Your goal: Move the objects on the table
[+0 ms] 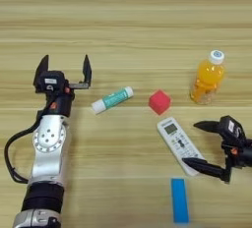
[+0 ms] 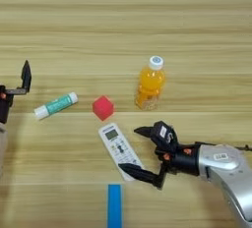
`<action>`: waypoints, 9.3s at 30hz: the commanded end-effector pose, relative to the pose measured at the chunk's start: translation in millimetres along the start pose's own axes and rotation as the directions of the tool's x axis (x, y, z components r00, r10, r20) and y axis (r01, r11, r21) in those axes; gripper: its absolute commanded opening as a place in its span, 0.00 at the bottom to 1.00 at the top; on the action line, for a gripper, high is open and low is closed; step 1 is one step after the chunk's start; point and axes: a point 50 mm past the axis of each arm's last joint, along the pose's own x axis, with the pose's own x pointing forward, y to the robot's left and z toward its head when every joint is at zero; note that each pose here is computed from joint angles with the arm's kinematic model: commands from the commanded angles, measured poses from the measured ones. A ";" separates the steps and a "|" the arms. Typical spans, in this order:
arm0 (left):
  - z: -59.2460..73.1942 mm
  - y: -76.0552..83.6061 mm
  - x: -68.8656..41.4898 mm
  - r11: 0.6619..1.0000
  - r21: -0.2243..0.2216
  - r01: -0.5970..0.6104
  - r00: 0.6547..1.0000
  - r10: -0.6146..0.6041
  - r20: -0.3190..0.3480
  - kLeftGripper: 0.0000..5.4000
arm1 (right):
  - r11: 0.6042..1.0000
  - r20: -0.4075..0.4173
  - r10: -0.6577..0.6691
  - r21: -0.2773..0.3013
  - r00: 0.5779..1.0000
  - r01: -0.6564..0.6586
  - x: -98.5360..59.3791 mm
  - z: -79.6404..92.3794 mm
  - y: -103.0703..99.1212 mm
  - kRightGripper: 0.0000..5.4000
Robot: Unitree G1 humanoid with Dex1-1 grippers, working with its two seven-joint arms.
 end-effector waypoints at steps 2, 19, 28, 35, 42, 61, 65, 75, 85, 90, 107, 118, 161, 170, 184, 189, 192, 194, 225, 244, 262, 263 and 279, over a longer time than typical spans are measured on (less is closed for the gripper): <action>0.7 -0.8 2.7 1.000 0.006 0.009 1.000 -0.009 0.002 1.00 | 0.999 -0.047 0.031 -0.039 0.998 -0.033 -0.1 -8.3 6.3 0.99; -0.3 -0.9 2.8 1.000 0.007 0.010 1.000 -0.010 0.001 1.00 | 0.993 -0.103 0.020 -0.111 0.994 -0.031 6.6 -20.6 8.7 0.99; -1.1 -1.2 3.1 1.000 0.006 0.012 1.000 -0.012 -0.001 1.00 | 0.992 -0.099 0.010 -0.121 0.995 -0.022 11.4 -22.9 8.3 0.99; -1.1 -1.2 3.1 1.000 0.007 0.012 1.000 -0.012 -0.001 1.00 | 0.993 -0.082 -0.010 -0.122 0.997 0.000 16.9 -21.4 7.6 0.99; -1.0 -1.1 3.1 1.000 0.007 0.012 1.000 -0.012 0.000 1.00 | 0.992 -0.079 -0.034 -0.122 0.996 0.024 20.5 -21.7 5.7 0.99; -1.2 -1.0 3.4 1.000 0.007 0.011 1.000 -0.011 0.001 1.00 | 0.991 -0.084 -0.048 -0.128 0.995 0.037 18.9 -23.4 2.2 0.61; -1.4 -1.4 3.8 1.000 0.006 0.011 1.000 -0.011 0.000 1.00 | 0.991 -0.083 -0.048 -0.128 0.995 0.037 18.7 -23.2 1.4 0.56; -2.2 -1.2 4.5 1.000 0.007 0.013 1.000 -0.013 -0.003 1.00 | 0.991 -0.081 -0.048 -0.130 0.996 0.037 19.0 -22.8 0.3 0.55; -2.9 -1.3 5.0 1.000 0.006 0.013 1.000 -0.013 -0.005 1.00 | 0.990 -0.064 -0.057 -0.136 0.996 0.048 19.0 -19.2 -2.6 0.55; -3.3 -1.5 5.0 1.000 0.007 0.013 1.000 -0.013 -0.004 1.00 | 0.988 -0.034 -0.060 -0.143 0.998 0.055 17.6 -12.8 -3.9 0.54; -5.0 -3.2 5.5 1.000 0.008 0.018 1.000 -0.017 -0.007 1.00 | 0.971 -0.056 -0.117 -0.216 0.992 0.102 -12.9 -5.2 -33.2 0.54; -5.3 -2.2 5.7 1.000 0.009 0.017 1.000 -0.017 -0.006 1.00 | 0.969 -0.086 -0.159 -0.203 0.984 0.139 -24.4 -12.3 -43.0 0.54; -5.4 -0.8 5.7 1.000 0.012 0.020 1.000 -0.020 -0.008 1.00 | 0.943 0.156 -0.023 -0.323 0.987 0.074 -25.1 31.4 -26.5 1.00; -4.9 -1.8 5.3 1.000 0.009 0.022 1.000 -0.022 -0.008 1.00 | 0.915 0.074 0.245 -0.346 0.967 -0.205 -19.4 23.6 -7.2 1.00; -3.0 -1.2 3.8 1.000 0.008 0.020 1.000 -0.020 -0.002 1.00 | 0.797 -0.141 0.493 -0.324 0.859 -0.510 -14.6 -4.7 33.8 1.00; -2.4 -1.2 3.8 1.000 0.008 0.020 1.000 -0.020 -0.001 1.00 | 0.807 -0.181 0.475 -0.301 0.861 -0.508 -10.5 -15.2 37.6 1.00; -2.1 -1.1 3.3 1.000 0.008 0.020 1.000 -0.020 0.000 1.00 | 0.815 -0.211 0.461 -0.285 0.862 -0.505 -8.6 -22.9 39.0 1.00; -1.9 -1.0 3.2 1.000 0.007 0.019 1.000 -0.019 0.001 1.00 | 0.825 -0.219 0.439 -0.284 0.871 -0.488 -6.1 -25.1 38.2 1.00; -2.3 -0.2 3.1 1.000 0.006 0.020 1.000 -0.020 -0.001 1.00 | 0.877 -0.179 0.368 -0.260 0.912 -0.405 8.5 -27.9 37.4 1.00; -2.0 0.0 2.6 1.000 0.006 0.021 1.000 -0.021 -0.002 1.00 | 0.872 -0.171 0.393 -0.244 0.904 -0.425 6.7 -25.7 39.5 1.00; -2.3 1.6 1.9 1.000 0.008 0.024 1.000 -0.023 -0.008 1.00 | 0.837 -0.176 0.449 -0.262 0.876 -0.481 19.3 -21.0 40.8 1.00; -2.3 1.7 1.8 1.000 0.008 0.024 1.000 -0.024 -0.008 1.00 | 0.836 -0.176 0.449 -0.263 0.876 -0.481 19.8 -20.9 40.9 1.00; -2.5 2.2 1.0 1.000 0.009 0.023 1.000 -0.023 -0.008 1.00 | 0.840 -0.164 0.444 -0.266 0.881 -0.473 24.3 -21.4 41.8 0.89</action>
